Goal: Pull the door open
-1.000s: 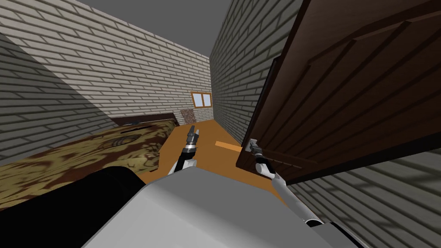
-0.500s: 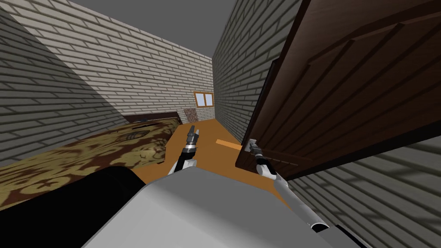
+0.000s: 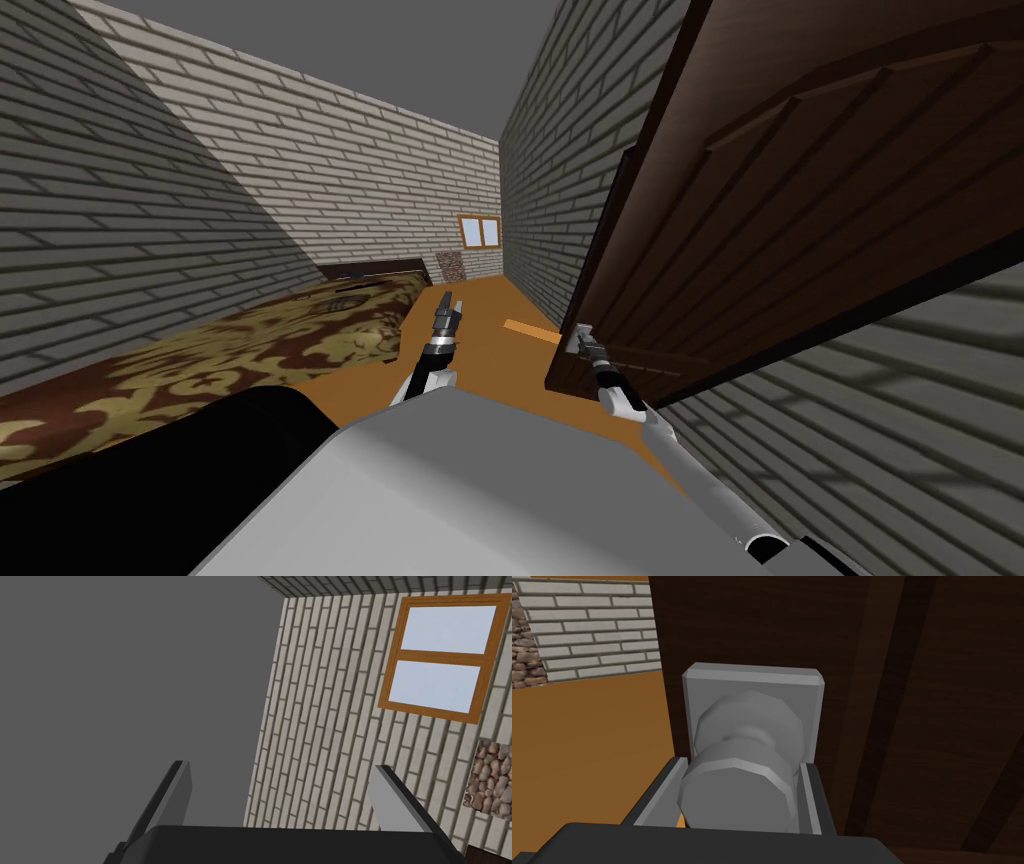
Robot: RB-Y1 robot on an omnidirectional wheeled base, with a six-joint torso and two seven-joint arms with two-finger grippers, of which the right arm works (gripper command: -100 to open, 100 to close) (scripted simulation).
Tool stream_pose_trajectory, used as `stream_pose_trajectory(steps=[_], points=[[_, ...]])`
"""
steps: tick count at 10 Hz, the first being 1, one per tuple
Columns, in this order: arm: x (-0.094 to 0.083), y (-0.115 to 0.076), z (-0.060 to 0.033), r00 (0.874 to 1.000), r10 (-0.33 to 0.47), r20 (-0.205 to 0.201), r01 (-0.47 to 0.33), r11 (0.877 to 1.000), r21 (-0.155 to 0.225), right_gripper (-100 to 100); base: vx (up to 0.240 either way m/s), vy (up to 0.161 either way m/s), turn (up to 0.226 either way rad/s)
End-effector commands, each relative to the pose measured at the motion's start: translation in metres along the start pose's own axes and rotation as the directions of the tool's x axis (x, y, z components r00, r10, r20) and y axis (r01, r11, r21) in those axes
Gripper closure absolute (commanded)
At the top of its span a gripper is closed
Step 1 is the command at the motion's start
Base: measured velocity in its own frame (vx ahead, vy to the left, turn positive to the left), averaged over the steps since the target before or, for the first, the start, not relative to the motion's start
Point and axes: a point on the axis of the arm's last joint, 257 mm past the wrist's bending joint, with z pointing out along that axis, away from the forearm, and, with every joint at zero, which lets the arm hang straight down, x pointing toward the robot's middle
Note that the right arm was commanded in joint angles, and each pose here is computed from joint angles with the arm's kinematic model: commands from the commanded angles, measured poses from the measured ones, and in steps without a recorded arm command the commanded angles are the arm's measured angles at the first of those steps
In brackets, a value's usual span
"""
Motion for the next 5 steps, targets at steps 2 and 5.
stream_pose_trajectory(steps=[2,5], points=[[-0.002,-0.003,-0.0046,1.0,0.0,0.002,0.0,1.0,0.019,100,-0.102,-0.039,0.047],[0.0,-0.008,-0.0121,1.0,-0.002,-0.003,0.002,0.998,0.057,100,-0.166,-0.1,0.09]])
